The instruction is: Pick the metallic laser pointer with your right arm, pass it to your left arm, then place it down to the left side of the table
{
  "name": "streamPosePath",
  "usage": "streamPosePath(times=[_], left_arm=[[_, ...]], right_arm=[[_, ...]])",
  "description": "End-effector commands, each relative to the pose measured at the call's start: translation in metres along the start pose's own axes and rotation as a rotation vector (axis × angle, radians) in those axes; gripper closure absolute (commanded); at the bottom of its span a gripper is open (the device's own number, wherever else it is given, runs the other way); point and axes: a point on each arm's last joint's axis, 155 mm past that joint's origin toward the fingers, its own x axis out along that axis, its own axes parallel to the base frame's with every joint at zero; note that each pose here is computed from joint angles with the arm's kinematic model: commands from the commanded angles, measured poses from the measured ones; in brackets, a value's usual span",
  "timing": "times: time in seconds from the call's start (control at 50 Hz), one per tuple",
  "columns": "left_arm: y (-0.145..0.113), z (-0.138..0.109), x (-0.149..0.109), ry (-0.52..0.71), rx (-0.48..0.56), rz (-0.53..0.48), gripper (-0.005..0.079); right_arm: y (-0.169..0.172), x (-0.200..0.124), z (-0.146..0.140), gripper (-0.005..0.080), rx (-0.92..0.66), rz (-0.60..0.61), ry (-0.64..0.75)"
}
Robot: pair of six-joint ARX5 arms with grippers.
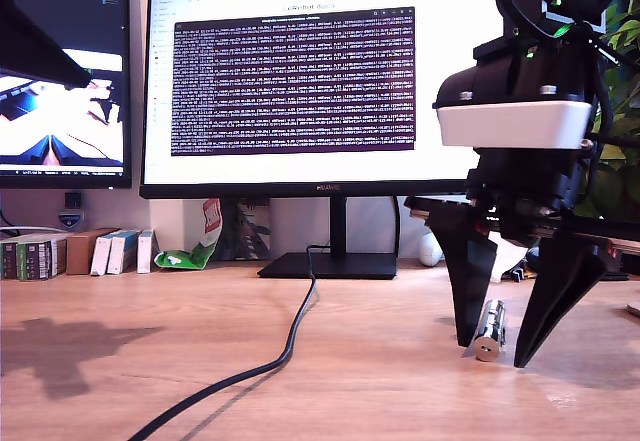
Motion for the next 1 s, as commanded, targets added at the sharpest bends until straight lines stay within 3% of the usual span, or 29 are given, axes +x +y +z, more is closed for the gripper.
streamPosePath(times=[0.0,0.2,0.52,0.84,0.98], left_arm=[[0.000,0.006,0.000,-0.010,0.015,-0.003,0.0762],[0.000,0.006,0.000,-0.011,0.015,-0.004,0.0762],[-0.001,0.006,0.000,-0.014,0.015,-0.012,0.0762],[-0.004,0.007,0.000,-0.019,0.014,-0.024,0.0762],[-0.004,0.007,0.000,-0.018,0.015,-0.024,0.0762]], right_arm=[[0.006,0.005,-0.002,0.0413,-0.024,0.020,-0.016],[0.003,0.012,-0.011,0.0413,-0.093,0.023,-0.002],[-0.031,0.002,-0.026,0.0456,-0.100,-0.032,0.019],[-0.024,0.002,-0.026,0.0457,-0.077,0.013,-0.004],[-0.026,0.002,-0.027,0.0561,-0.080,0.004,0.001]])
